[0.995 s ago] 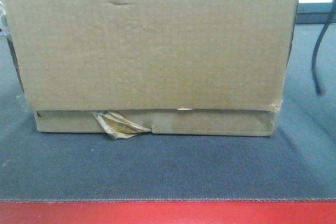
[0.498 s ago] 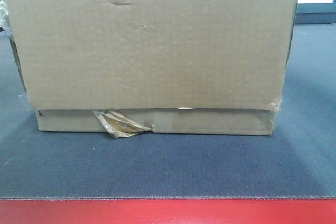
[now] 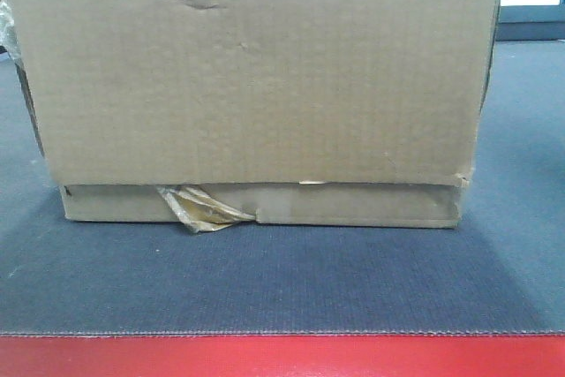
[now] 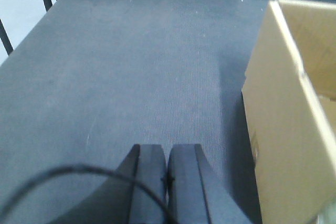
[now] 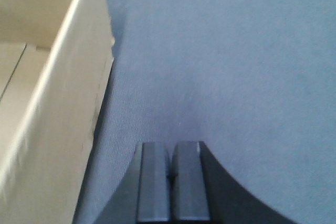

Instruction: Grab carton from right shelf to conveyor

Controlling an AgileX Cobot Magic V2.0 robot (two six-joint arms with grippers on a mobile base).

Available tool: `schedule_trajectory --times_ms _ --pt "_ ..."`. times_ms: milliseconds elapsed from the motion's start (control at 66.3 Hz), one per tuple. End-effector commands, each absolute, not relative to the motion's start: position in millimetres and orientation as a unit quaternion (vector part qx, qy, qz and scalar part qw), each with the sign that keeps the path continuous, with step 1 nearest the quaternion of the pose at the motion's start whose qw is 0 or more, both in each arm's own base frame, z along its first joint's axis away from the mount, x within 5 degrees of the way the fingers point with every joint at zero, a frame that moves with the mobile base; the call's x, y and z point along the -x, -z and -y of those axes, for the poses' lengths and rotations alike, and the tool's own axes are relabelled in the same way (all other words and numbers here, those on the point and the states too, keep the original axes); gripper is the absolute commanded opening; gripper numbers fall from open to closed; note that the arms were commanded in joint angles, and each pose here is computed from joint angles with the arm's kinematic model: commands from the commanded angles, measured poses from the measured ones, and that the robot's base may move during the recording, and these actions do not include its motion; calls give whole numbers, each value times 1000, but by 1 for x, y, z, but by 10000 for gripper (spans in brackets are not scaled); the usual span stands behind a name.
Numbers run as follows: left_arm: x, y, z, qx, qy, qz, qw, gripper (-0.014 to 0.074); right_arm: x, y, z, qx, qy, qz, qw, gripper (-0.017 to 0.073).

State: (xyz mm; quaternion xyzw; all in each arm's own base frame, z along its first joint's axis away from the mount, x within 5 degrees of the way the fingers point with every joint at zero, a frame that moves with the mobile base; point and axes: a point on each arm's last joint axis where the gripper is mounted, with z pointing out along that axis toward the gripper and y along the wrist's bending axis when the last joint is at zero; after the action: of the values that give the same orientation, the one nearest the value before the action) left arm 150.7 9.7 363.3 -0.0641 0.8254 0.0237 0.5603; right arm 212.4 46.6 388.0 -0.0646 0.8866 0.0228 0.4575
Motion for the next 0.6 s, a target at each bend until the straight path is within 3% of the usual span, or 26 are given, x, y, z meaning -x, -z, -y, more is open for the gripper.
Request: schedule_trajectory --times_ms 0,286,588 --pt "-138 -358 -9 63 -16 -810 583 1 -190 -372 -41 76 -27 -861 502 -67" --pt "-101 -345 -9 61 -12 -781 621 1 -123 -324 -26 83 -50 -807 582 -67" --pt "-77 -354 -9 62 -9 -748 661 1 -68 -327 -13 74 -69 -721 685 -67"
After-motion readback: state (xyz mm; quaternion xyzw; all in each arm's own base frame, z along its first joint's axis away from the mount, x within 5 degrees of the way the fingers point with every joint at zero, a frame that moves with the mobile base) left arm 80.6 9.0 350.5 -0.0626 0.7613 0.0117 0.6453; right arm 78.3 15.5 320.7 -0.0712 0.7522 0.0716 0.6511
